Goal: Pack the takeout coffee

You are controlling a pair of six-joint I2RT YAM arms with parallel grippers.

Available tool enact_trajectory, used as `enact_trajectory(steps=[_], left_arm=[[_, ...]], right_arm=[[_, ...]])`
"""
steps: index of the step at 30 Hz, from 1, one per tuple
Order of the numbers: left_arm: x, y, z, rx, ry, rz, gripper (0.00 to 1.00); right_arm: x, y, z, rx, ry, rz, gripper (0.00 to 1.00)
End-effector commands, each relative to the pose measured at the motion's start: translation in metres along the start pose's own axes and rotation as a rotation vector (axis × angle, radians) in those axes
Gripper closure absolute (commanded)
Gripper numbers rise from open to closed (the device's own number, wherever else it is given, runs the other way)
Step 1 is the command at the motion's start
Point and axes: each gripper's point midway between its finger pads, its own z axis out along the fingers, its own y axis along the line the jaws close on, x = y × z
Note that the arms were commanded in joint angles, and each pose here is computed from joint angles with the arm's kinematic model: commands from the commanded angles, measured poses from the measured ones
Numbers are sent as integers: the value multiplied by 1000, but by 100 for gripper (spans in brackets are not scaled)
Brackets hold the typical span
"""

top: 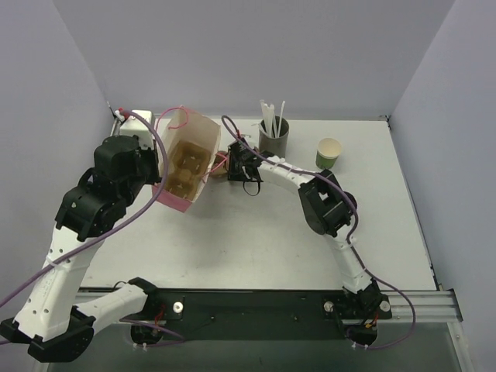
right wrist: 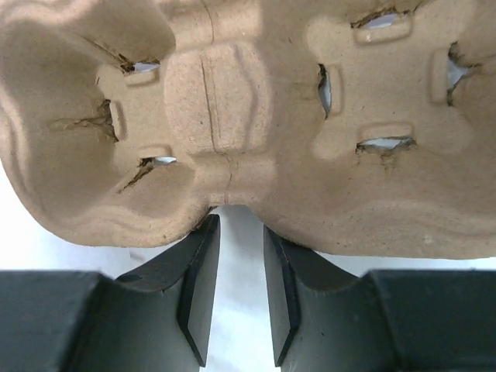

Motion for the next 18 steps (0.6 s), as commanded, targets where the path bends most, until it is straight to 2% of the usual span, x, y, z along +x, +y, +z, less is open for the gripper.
enact_trajectory(steps=[1,8,12,18], left_arm=[[-17,4,-15,16,-75,-44,100],[-13,4,-17,24,-58,-40,100],[-12,11,-19,-3,-62,-39,100],[-9,7,-13,18,-58,-17,100]], right_arm=[[-37,12,17,-55,-40,-24,74],[-55,20,35,-86,-55,-44,65],[-63,22,6,-84,-64,-13,62],[-47,13,-44,-59,-35,29,60]])
